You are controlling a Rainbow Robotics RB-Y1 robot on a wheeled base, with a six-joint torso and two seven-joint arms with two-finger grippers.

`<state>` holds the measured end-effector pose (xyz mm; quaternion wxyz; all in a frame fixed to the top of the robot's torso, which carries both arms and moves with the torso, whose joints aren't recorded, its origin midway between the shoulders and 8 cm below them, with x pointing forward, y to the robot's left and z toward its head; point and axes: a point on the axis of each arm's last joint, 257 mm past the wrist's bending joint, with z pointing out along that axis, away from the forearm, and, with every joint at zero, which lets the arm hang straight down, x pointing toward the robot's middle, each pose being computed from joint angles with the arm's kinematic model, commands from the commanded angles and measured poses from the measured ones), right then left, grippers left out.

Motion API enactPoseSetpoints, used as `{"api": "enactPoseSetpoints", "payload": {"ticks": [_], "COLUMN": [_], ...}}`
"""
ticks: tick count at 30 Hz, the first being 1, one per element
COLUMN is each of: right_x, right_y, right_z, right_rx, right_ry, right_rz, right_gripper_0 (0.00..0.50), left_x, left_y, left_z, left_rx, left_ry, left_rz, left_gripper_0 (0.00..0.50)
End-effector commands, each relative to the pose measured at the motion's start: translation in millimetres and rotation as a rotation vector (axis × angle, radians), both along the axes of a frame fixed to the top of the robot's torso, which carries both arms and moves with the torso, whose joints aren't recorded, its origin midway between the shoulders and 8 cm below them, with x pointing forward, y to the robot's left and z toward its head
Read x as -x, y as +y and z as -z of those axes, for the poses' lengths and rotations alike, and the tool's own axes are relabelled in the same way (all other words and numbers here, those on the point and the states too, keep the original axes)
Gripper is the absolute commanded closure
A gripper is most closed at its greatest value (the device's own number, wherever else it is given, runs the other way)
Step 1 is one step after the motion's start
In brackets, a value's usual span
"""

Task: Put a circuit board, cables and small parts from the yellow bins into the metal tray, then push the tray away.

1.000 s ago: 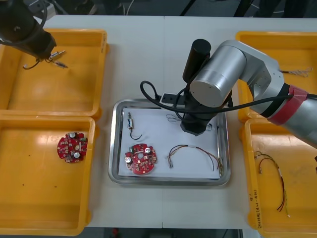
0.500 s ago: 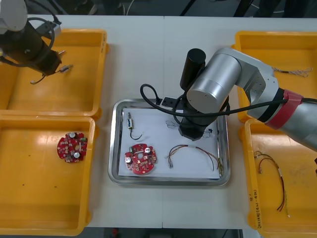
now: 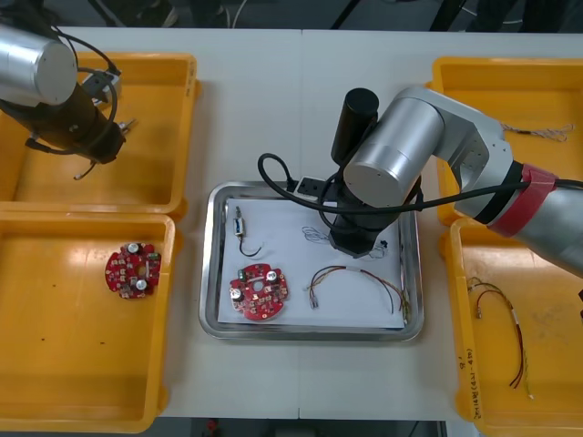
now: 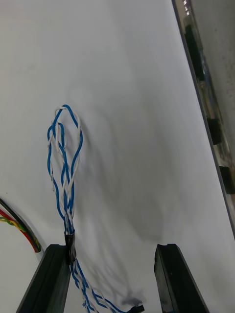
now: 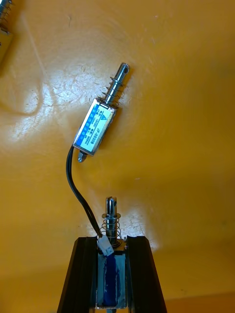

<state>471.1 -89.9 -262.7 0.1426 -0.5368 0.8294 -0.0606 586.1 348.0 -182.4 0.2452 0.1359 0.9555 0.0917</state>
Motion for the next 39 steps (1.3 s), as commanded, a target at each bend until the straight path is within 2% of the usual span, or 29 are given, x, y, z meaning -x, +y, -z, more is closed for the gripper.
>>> {"api": "enactPoseSetpoints", "payload": {"ticks": [1, 5, 7, 13, 20, 26, 30, 34, 35, 36, 37, 39], "right_x": [-22.3, -29.4, -32.3, -30.3, -24.9, -24.4, -24.4, -23.6, -23.3, -22.6, -21.3, -22.5], "right_y": [7.2, 5.6, 5.5, 0.1, -6.6, -7.2, -9.9, -10.7, -9.9, -10.3, -10.4, -11.9], "right_z": [-39.1, -48.6, -54.0, -61.5, -61.1, -62.7, -64.0, -64.4, -64.3, -63.9, -62.7, -62.4], "right_rx": [-0.042, -0.055, -0.048, -0.013, -0.013, -0.013, -0.011, -0.013, -0.014, -0.012, -0.010, -0.005], "right_ry": [-0.076, -0.095, -0.106, -0.098, -0.071, -0.075, -0.076, -0.074, -0.073, -0.070, -0.066, -0.071], "right_rz": [0.001, 0.011, 0.009, 0.010, 0.015, 0.010, 0.010, 0.010, 0.009, 0.010, 0.009, 0.009], "right_gripper_0": [0.000, 0.000, 0.000, 0.000, 0.000, 0.000, 0.000, 0.000, 0.093, 0.332, 0.395, 0.474], "left_x": [0.2, 0.9, 3.0, 10.9, 15.7, 24.9, 33.3, 39.6, 40.4, 42.2, 43.8, 46.3], "left_y": [16.9, 13.9, 8.6, -10.4, -13.2, -19.7, -29.6, -30.3, -30.6, -30.4, -31.0, -29.4], "left_z": [-1.6, 6.6, 9.8, 18.5, 24.0, 24.7, 15.4, -0.2, -2.5, -7.3, -12.1, -20.4], "left_rx": [-0.001, 0.018, 0.047, 0.135, 0.139, 0.161, 0.167, 0.147, 0.148, 0.148, 0.151, 0.155], "left_ry": [-0.038, -0.039, -0.031, 0.007, 0.026, 0.057, 0.067, 0.057, 0.056, 0.054, 0.053, 0.050], "left_rz": [-0.078, -0.082, -0.088, -0.114, -0.134, -0.163, -0.182, -0.178, -0.178, -0.178, -0.176, -0.178], "left_gripper_0": [0.500, 0.500, 0.500, 0.500, 0.500, 0.500, 0.500, 0.500, 0.500, 0.500, 0.500, 0.500]}}
